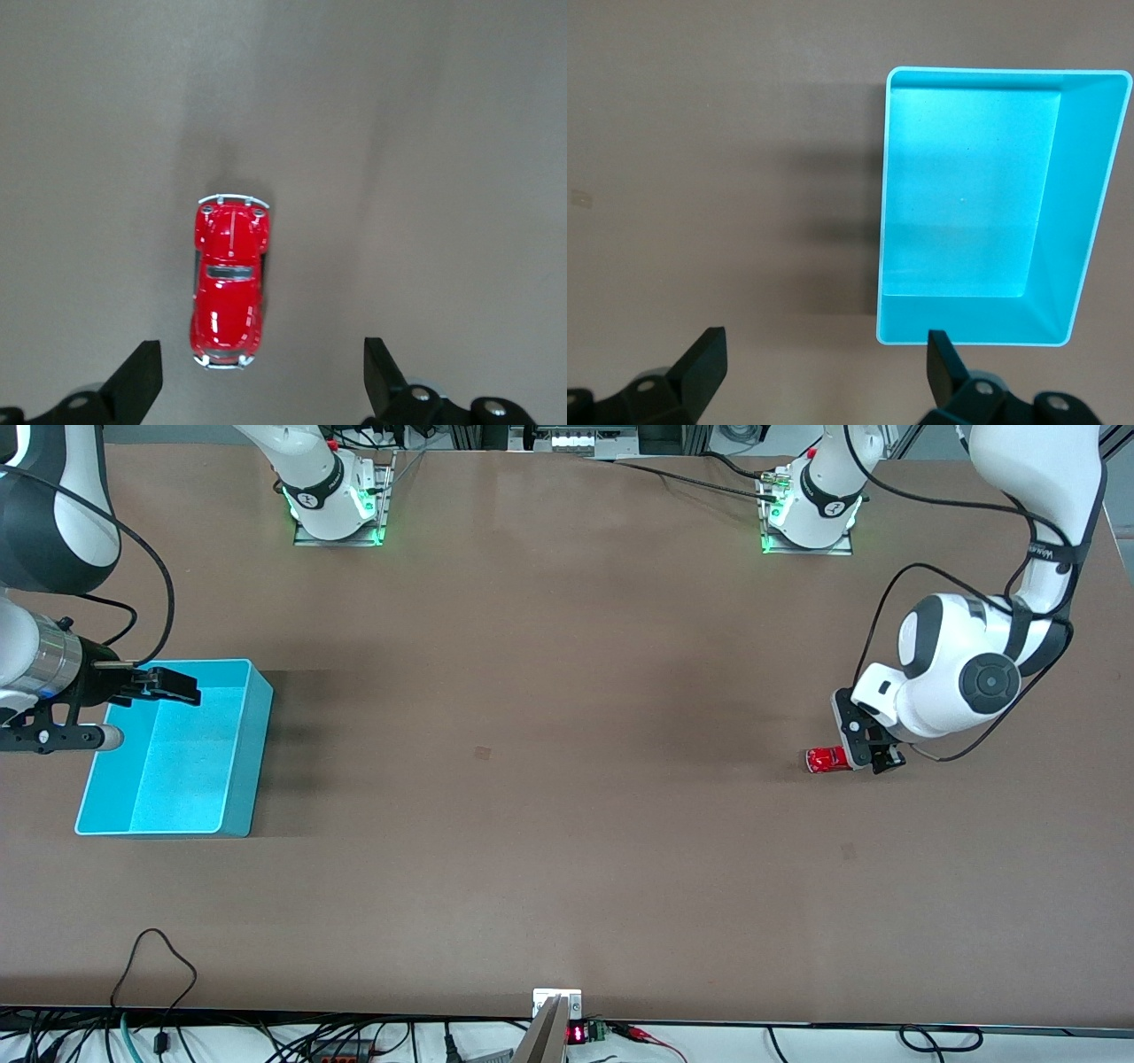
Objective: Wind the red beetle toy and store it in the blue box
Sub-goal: 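Close the left gripper on the red car and press it down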
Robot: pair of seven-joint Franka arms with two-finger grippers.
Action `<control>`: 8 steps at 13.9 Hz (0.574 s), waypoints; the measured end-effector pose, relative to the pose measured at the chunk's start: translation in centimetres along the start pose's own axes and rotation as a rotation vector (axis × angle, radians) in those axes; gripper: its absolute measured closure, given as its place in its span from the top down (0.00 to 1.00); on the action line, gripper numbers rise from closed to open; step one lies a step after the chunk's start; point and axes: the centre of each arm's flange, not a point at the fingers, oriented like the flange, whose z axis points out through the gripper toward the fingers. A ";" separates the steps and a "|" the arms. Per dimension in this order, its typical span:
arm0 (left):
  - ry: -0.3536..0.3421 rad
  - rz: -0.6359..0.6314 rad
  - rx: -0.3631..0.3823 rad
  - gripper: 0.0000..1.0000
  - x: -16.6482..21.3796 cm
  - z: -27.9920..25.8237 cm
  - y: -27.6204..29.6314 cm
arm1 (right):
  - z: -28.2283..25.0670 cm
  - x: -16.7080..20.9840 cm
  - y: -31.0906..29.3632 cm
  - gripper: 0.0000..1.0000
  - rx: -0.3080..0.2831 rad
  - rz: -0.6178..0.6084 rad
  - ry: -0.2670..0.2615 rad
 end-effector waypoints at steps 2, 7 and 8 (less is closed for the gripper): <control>0.010 0.050 0.032 1.00 0.2 0.6 -0.6 | 0.0 0.0 0.0 1.00 0.000 0.000 -0.001; 0.008 0.111 0.042 1.00 0.4 2.7 -1.0 | 0.2 0.1 0.0 1.00 0.000 0.001 -0.005; 0.005 0.118 0.048 1.00 0.4 2.9 -1.1 | 0.3 0.1 0.1 1.00 0.000 0.001 -0.006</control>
